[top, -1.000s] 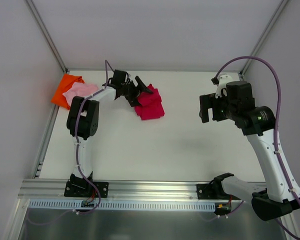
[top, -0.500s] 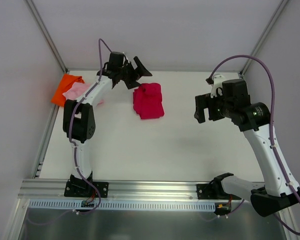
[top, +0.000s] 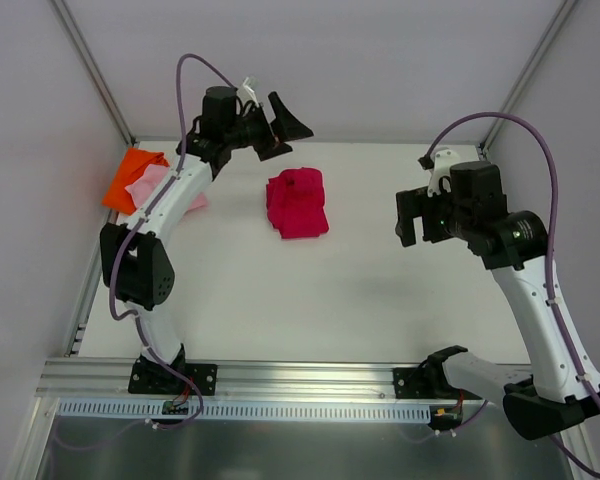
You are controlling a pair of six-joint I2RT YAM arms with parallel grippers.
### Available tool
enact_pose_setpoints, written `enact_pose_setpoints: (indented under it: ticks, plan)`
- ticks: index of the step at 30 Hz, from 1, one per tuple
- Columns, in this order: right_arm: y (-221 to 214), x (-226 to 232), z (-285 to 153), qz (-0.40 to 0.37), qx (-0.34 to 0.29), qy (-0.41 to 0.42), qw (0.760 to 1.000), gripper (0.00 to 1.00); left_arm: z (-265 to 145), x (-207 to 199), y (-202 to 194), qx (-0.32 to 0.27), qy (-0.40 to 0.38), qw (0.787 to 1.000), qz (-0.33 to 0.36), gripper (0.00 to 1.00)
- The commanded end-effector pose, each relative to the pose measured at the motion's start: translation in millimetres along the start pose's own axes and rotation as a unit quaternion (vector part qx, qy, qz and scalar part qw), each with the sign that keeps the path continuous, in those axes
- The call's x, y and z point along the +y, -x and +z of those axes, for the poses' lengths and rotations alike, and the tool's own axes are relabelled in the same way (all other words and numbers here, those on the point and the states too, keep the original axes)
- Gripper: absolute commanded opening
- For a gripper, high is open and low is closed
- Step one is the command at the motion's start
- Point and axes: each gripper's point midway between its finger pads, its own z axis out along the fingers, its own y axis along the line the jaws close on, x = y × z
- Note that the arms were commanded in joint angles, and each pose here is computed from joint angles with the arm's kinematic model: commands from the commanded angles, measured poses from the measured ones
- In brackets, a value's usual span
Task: Fold and stack the t-shirts
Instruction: Fold the long partially folded tshirt into a neat square, then smooth out wrinkles on the folded tshirt
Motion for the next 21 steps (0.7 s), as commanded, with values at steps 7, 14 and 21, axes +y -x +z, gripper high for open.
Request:
enact_pose_setpoints:
  ticks: [7, 14, 21]
  plan:
    - [8.3, -24.3, -31.1, -0.010, -0.047, -0.068, 0.997, 0.97, 72.8, 18.9, -103.8, 0.172, -0.059, 0.983, -0.040, 0.88]
    - [1.7, -32.0, -37.8, -0.010, -0.047, -0.089, 0.995, 0.96, 104.1, 36.9, -131.3, 0.211, -0.048, 0.975, -0.047, 0.86]
    - [-0.1, -30.0, -38.5, -0.014, -0.044, -0.083, 0.996, 0.96, 113.5, 64.9, -137.2, 0.211, 0.000, 0.977, -0.027, 0.86]
